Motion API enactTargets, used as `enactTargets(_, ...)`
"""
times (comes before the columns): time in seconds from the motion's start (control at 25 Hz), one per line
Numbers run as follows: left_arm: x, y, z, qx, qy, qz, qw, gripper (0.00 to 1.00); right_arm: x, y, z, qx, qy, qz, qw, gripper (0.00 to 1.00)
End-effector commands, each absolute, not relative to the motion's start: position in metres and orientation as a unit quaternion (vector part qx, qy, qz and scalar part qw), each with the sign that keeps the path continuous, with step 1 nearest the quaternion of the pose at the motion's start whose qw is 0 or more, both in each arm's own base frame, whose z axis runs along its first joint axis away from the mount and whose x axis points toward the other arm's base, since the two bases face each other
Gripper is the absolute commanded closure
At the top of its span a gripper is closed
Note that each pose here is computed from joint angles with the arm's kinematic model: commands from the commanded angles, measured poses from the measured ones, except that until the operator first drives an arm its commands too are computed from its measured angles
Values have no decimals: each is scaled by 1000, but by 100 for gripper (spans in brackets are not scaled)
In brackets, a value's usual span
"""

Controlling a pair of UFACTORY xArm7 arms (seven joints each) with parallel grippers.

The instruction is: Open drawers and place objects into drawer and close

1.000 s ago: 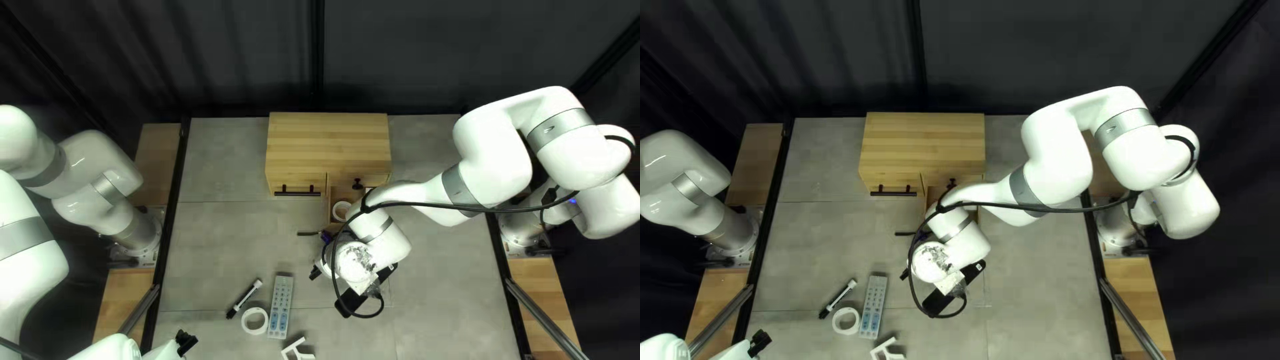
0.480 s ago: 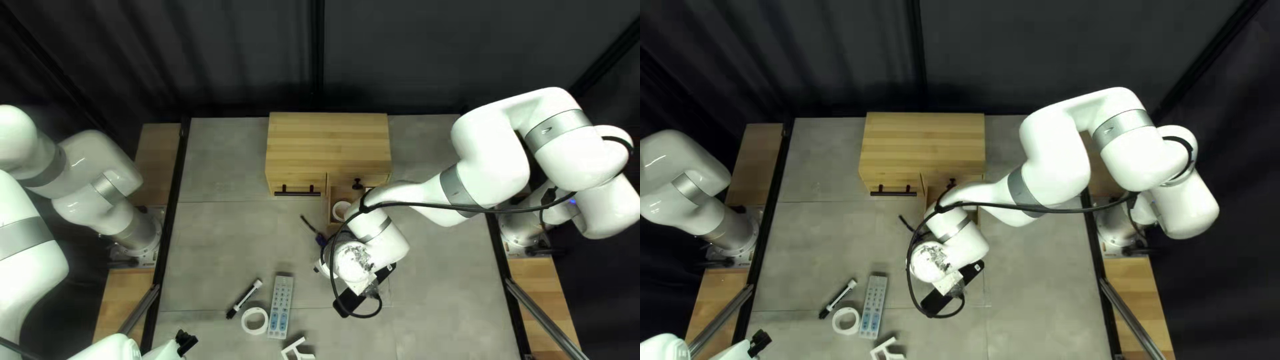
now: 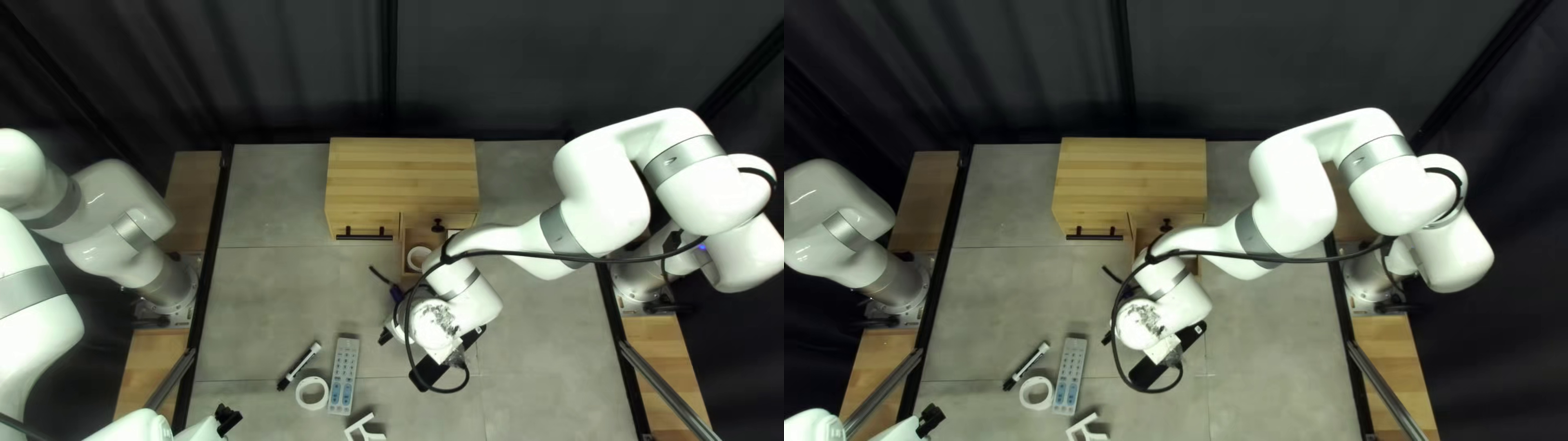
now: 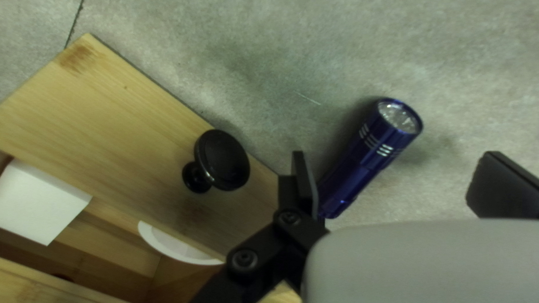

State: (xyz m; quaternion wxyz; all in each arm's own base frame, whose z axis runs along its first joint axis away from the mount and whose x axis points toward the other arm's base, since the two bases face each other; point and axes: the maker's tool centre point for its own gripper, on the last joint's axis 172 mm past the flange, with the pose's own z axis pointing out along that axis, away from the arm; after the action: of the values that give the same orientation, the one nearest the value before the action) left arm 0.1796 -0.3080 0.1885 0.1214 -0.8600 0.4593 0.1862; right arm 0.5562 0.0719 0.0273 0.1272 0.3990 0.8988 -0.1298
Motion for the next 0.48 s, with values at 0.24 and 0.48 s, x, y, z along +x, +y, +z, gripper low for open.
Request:
enactTargets(0.24, 180, -308, 188, -860, 459, 186, 121, 0, 557, 71, 27, 406, 896, -127, 126, 97)
enactTargets(0.48, 180, -308, 188, -860, 459, 186, 121, 0, 557, 72, 28, 409, 895, -123, 128, 97)
